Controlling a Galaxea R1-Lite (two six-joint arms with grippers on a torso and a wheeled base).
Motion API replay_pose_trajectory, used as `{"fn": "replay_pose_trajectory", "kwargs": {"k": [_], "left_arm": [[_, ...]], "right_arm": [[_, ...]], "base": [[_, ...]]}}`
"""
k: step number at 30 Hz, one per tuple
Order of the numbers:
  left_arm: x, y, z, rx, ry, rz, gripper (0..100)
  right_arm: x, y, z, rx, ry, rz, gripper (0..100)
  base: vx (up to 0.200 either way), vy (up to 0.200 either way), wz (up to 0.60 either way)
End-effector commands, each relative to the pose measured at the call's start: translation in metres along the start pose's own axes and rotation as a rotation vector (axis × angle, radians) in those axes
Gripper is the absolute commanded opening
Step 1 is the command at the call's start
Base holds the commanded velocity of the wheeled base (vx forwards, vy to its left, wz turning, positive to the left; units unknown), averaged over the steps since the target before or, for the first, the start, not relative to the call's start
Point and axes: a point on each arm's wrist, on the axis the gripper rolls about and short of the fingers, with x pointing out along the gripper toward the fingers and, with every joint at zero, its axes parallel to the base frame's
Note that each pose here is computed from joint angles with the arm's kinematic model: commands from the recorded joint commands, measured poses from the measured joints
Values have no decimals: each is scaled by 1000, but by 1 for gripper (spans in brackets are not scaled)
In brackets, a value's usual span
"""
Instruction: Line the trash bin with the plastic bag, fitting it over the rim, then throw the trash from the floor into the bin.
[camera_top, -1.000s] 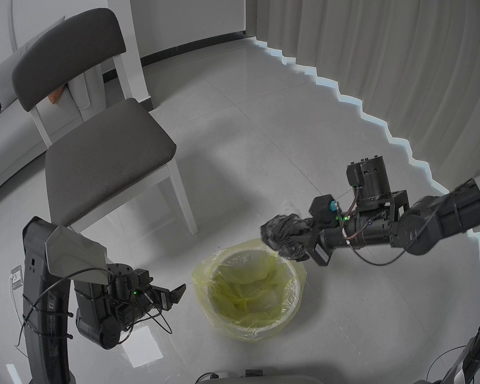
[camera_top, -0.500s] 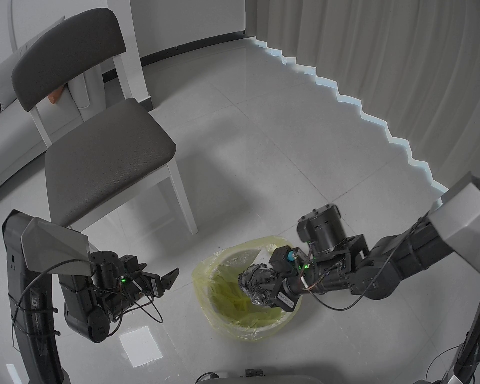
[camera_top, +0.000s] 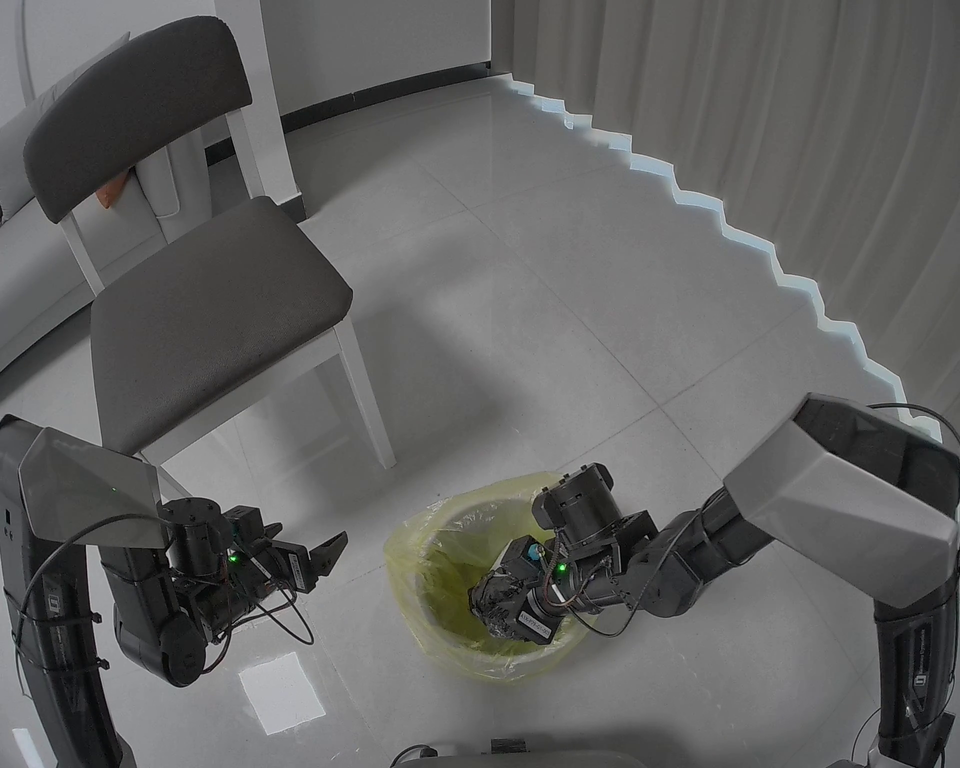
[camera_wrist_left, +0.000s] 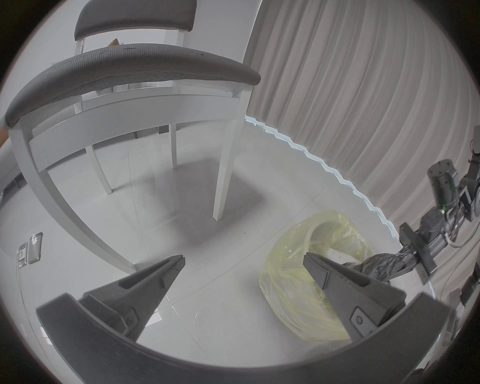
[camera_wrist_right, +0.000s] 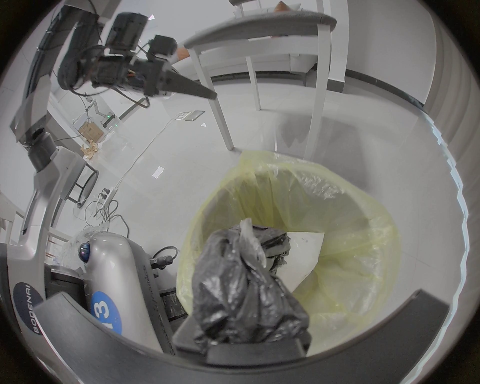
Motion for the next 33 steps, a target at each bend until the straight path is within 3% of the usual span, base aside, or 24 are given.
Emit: {"fn": "replay_pose_trajectory", "kwargs": {"k": [1, 6, 7, 24, 31, 33], "left_arm": [[-2, 0, 1, 2, -13, -1, 100], [-5, 0, -2, -2, 4, 4, 100], [-5, 0, -2, -3, 6, 4, 100], [-4, -7, -4, -10, 11, -16, 100], [-6, -8, -6, -15, 23, -14, 100], [-5, -7, -7, -14, 26, -11, 100]], "right_arm": [[34, -12, -17, 28, 64, 9, 0], [41, -24, -15, 27, 70, -3, 0], [41, -24, -15, 27, 68, -3, 100], [10, -34, -1, 35, 22, -39, 100], [14, -29, -1, 11, 22, -31, 100], [15, -25, -1, -32, 41, -51, 100]], "base": [[0, 0, 0], [0, 0, 0], [0, 0, 0], [0, 0, 0], [0, 0, 0], [0, 0, 0]]}}
